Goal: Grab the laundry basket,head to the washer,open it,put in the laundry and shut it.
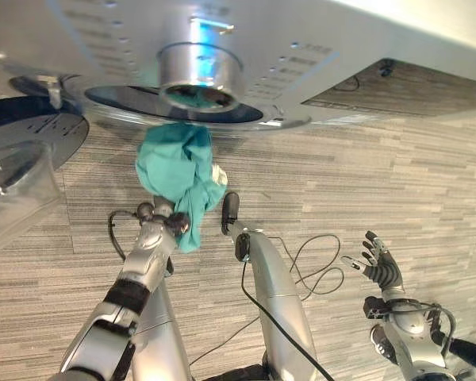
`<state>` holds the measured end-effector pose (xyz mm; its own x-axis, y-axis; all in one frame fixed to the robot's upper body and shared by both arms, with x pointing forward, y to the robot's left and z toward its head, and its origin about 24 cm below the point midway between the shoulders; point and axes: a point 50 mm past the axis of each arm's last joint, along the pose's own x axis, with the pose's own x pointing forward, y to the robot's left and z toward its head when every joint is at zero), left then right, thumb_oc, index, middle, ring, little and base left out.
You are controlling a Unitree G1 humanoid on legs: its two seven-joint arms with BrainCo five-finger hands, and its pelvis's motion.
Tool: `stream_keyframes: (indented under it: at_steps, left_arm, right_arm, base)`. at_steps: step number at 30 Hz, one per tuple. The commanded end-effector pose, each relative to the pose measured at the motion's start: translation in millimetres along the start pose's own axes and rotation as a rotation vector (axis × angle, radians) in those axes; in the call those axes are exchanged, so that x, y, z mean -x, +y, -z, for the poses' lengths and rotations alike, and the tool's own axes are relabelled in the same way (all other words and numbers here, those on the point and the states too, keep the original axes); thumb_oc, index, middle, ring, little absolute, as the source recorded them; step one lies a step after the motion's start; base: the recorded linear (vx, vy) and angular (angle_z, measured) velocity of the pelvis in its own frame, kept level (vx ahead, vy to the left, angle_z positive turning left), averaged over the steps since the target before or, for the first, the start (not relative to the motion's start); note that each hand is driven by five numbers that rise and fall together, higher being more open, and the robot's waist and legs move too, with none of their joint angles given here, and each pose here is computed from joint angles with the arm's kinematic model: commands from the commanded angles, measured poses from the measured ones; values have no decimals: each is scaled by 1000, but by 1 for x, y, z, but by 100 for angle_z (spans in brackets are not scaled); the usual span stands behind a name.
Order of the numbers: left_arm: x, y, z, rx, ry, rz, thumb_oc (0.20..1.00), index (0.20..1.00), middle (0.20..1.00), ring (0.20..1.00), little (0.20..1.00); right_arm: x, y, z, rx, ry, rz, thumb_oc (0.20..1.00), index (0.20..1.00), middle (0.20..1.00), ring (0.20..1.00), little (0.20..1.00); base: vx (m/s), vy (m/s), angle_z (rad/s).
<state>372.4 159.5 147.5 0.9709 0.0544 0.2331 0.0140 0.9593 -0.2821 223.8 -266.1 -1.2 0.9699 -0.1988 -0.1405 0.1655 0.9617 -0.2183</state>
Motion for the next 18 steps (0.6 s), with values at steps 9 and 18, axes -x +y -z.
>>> stream_keyframes:
  at_steps: [9,18]
  left_arm:
    - [-49,43,-123,175,-358,-326,200,200,200,200,200]
    - [-59,51,-241,327,-578,-392,200,200,200,200,200]
  right_arm:
    - [4,8,5,108,18,-79,1000,1000,1000,1000,1000]
    - [3,4,-7,143,-30,-79,1000,1000,1000,1000,1000]
  base:
    - [55,-3,-17]
    - [32,40,-3]
